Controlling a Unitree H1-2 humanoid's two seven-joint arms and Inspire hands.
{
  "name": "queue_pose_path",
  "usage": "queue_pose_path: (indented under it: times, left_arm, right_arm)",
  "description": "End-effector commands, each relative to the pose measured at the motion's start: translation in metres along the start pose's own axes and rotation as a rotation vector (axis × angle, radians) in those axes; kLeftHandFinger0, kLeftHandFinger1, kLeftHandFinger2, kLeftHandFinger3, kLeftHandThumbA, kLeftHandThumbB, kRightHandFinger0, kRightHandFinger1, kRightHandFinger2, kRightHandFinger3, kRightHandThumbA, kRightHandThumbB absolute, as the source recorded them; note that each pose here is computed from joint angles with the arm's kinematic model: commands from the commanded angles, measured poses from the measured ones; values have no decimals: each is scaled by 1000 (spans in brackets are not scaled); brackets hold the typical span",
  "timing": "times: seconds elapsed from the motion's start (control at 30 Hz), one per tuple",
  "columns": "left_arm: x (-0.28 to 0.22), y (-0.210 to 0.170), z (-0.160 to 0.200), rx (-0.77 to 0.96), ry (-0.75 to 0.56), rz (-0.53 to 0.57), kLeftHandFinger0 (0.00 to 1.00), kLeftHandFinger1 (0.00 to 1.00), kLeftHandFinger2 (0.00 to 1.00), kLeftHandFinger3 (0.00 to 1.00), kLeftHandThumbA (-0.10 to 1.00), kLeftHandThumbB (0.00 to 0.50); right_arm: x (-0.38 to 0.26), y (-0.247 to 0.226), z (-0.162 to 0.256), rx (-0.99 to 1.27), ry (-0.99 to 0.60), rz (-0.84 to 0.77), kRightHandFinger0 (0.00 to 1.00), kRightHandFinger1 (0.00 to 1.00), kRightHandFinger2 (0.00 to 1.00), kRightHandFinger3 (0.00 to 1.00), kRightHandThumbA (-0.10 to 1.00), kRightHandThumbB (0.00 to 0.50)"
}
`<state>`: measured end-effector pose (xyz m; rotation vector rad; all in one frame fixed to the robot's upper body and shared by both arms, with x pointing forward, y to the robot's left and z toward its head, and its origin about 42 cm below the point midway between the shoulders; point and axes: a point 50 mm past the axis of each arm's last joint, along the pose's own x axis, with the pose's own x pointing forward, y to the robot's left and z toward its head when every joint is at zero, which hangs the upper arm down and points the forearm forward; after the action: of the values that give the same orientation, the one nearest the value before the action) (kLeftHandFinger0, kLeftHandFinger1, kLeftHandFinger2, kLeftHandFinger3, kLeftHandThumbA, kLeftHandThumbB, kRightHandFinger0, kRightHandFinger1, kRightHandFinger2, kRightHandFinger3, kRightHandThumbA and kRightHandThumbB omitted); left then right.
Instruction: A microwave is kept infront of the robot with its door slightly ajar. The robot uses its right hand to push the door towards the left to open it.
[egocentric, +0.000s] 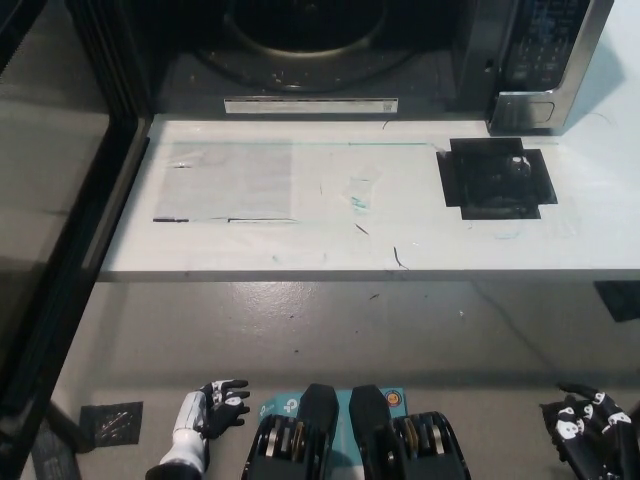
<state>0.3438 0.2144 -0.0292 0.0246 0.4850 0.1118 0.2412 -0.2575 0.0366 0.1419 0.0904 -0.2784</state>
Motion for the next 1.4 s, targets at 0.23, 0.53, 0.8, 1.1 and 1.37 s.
queue_pose_path:
  times: [0.23, 0.53, 0.8, 1.1, 1.37]
  left_arm:
    - [8, -4, 22, -24, -55, 0, 701, 610, 628, 549, 69, 45]
    - [10, -5, 24, -29, -58, 7, 710, 620, 636, 552, 62, 45]
    - [10, -6, 24, -29, -57, 5, 726, 617, 634, 559, 97, 56]
    - [10, -6, 25, -71, -68, 2, 623, 553, 577, 530, -10, 55]
    - [11, -7, 26, -49, -52, 16, 619, 548, 582, 530, 50, 61]
  right_arm:
    - [9, 0, 15, 7, -70, 4, 57, 123, 328, 556, 247, 218]
    - [13, 0, 17, -17, -77, 8, 62, 131, 344, 569, 255, 209]
    - [14, 0, 17, -17, -80, 11, 61, 127, 345, 574, 261, 207]
    - [15, 0, 18, -17, -80, 8, 49, 113, 335, 571, 296, 229]
    - [15, 0, 18, -29, -85, 5, 60, 128, 343, 573, 294, 216]
